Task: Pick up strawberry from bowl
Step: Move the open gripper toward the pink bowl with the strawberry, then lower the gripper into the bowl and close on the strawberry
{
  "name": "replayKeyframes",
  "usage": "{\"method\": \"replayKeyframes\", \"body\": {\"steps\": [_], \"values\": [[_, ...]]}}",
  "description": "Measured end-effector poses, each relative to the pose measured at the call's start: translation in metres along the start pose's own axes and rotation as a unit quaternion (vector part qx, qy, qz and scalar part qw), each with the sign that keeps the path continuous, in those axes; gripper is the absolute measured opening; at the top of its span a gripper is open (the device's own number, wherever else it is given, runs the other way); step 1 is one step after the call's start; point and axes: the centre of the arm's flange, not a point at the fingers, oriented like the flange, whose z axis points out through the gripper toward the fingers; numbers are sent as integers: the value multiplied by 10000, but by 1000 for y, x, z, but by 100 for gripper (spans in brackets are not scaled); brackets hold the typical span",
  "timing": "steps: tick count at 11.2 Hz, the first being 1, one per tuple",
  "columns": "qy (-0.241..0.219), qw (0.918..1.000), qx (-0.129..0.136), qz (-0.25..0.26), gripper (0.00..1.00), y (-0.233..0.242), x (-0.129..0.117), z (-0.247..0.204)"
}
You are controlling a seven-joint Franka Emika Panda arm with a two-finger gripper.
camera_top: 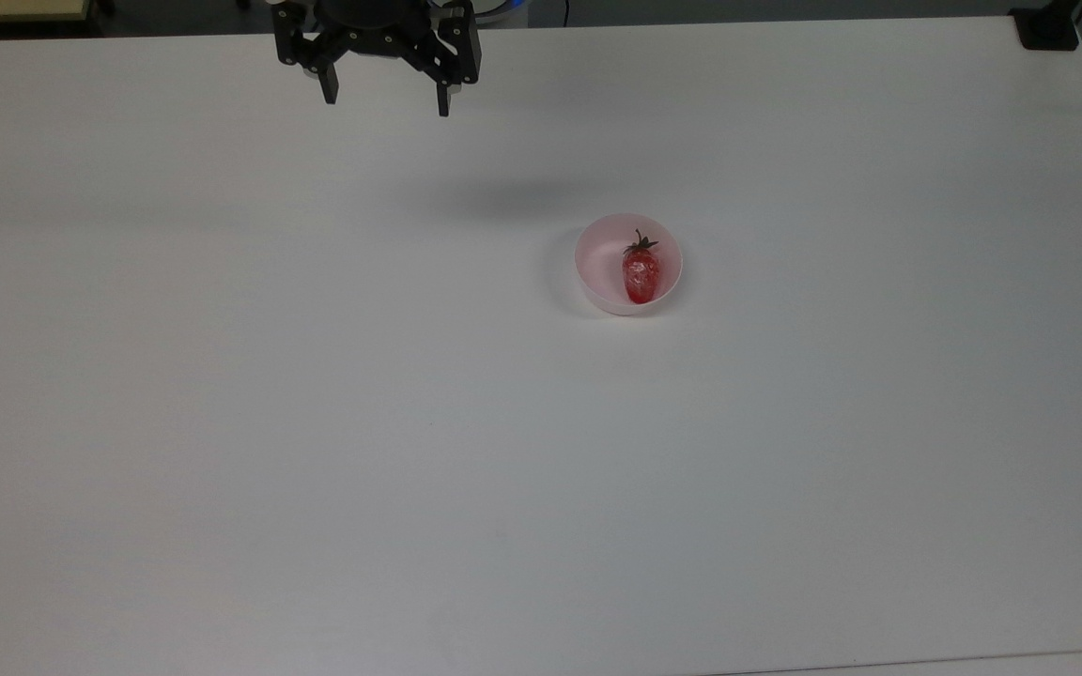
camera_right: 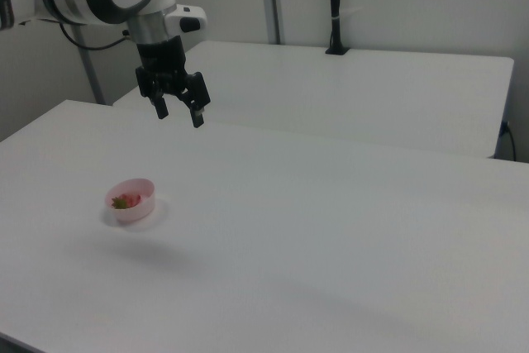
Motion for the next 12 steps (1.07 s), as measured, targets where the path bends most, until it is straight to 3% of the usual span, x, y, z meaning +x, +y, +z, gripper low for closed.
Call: {"method": "replayKeyframes", "body": {"steps": [5, 9, 12], "values": [[-123, 9997, -2, -208, 100, -20, -2, 12], [-611, 9926, -130, -1038, 100, -129, -10, 74], [-393, 9966, -198, -692, 96, -185, -3, 140]]}}
